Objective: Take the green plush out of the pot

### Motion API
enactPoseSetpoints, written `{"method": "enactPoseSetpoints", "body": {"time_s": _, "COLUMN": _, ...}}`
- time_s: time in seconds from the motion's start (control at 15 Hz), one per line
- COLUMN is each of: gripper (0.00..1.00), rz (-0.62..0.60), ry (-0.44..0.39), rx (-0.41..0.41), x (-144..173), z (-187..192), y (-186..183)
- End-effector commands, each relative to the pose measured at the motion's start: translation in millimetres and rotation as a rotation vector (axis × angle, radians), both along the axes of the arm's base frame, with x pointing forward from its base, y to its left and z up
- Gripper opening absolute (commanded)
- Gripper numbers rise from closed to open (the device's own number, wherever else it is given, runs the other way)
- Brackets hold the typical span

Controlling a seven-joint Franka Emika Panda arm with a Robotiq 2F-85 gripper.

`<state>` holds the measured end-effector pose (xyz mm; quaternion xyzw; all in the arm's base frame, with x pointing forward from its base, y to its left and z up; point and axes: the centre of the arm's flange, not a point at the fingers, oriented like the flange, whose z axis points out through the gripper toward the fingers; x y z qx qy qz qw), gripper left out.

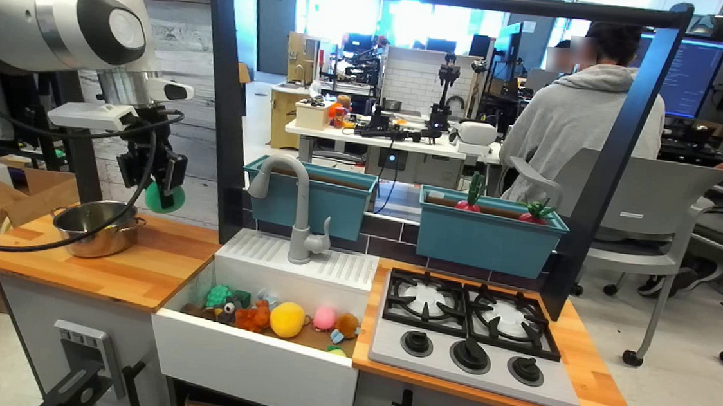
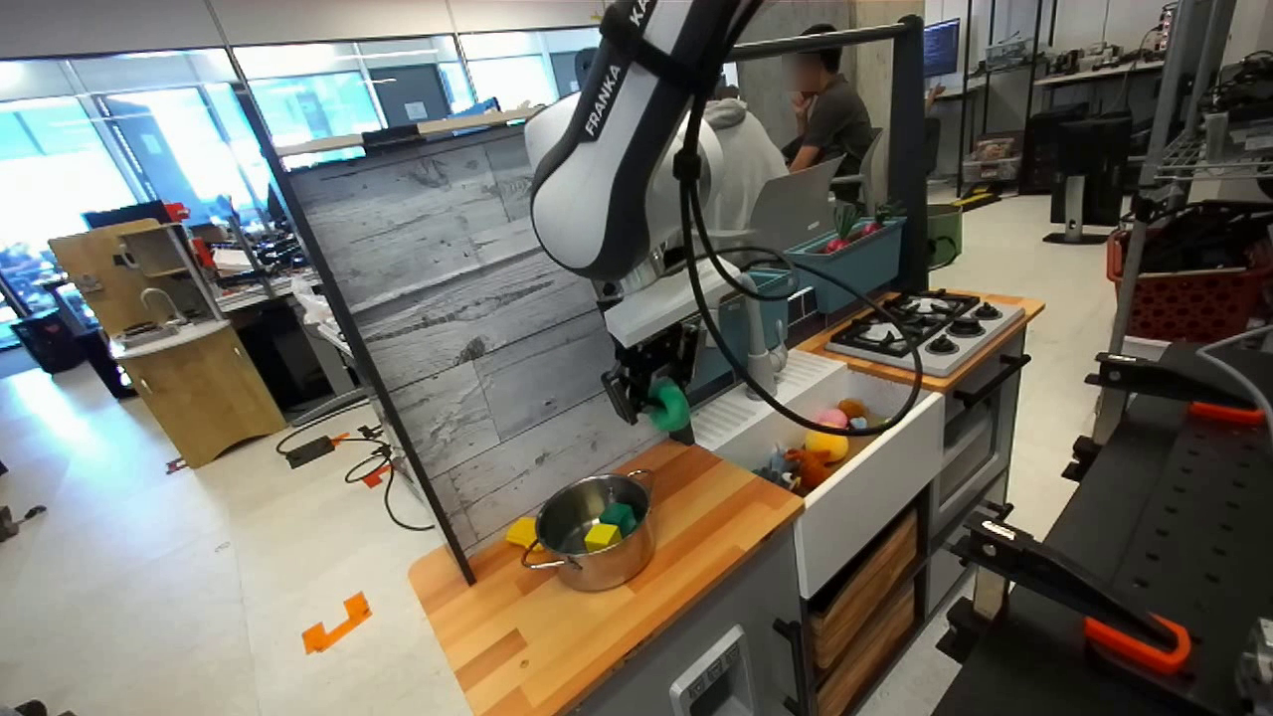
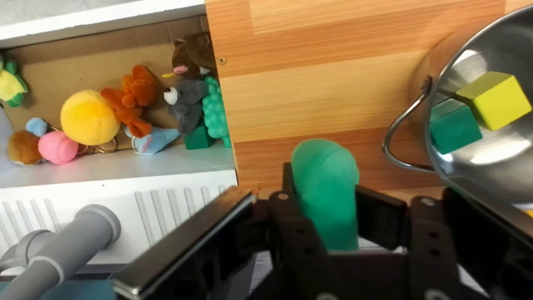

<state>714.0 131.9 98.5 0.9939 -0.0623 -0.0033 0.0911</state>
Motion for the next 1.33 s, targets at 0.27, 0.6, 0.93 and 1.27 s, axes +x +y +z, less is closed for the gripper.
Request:
{"method": "enactPoseSetpoints", "body": {"time_s": 0.27, "gripper": 0.79, "rz": -0.054, "ry": 0.027, "rx": -0.079, "x": -7, "z": -20, "y": 2}}
{"method": "enactPoseSetpoints", "body": {"time_s": 0.6, "gripper": 1.0, "rz": -0.058, "ry": 0.039, "rx": -0.097, "x": -10, "z": -25, "y": 3}}
{"method": "enactPoseSetpoints", "body": {"time_s": 0.93, "gripper": 1.0, "rz": -0.057, "ry": 0.036, "rx": -0.106, "x": -11, "z": -26, "y": 5}}
{"method": "enactPoseSetpoints", "body": {"time_s": 1.27, "gripper": 1.0, "rz": -0.048, "ry": 0.031, "rx": -0.11, "x": -12, "z": -25, "y": 8}}
